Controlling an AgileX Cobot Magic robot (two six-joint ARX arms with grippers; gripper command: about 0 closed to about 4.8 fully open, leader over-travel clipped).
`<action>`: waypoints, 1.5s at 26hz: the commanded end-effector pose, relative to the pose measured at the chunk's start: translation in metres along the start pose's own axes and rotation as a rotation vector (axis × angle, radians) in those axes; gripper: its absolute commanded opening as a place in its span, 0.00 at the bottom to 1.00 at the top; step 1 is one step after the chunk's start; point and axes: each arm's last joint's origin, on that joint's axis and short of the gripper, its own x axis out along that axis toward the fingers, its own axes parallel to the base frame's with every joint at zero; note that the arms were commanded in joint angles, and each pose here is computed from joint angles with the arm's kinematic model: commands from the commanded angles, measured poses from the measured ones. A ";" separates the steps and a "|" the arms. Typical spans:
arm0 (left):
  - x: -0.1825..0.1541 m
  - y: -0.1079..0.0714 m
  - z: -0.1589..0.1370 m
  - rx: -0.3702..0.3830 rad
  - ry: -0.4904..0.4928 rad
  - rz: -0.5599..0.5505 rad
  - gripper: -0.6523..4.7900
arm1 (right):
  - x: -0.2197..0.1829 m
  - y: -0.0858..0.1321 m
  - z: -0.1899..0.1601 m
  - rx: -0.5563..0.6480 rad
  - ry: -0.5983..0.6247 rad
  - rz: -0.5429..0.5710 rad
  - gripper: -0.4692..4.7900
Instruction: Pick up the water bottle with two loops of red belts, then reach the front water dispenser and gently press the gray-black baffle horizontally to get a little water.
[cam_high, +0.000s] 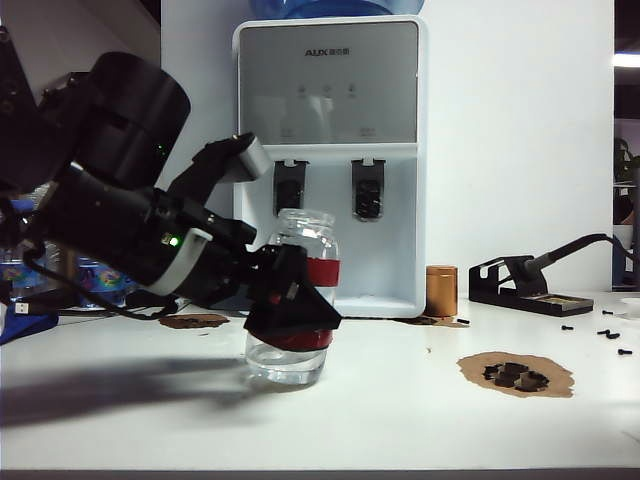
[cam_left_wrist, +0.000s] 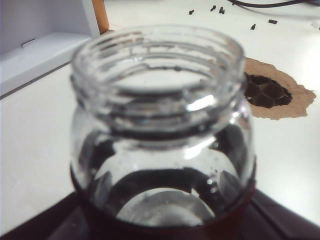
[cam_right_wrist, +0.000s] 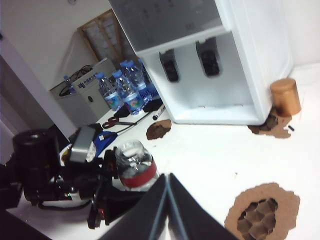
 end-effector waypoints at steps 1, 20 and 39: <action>-0.001 -0.003 -0.014 -0.011 0.049 -0.012 0.11 | 0.000 -0.005 -0.015 0.000 -0.002 0.013 0.08; 0.005 -0.004 -0.031 0.025 0.104 -0.016 0.44 | 0.011 -0.024 -0.053 0.026 0.085 0.008 0.08; 0.002 0.003 -0.022 -0.032 0.030 0.029 0.84 | 0.016 -0.030 -0.066 -0.098 0.120 0.098 0.08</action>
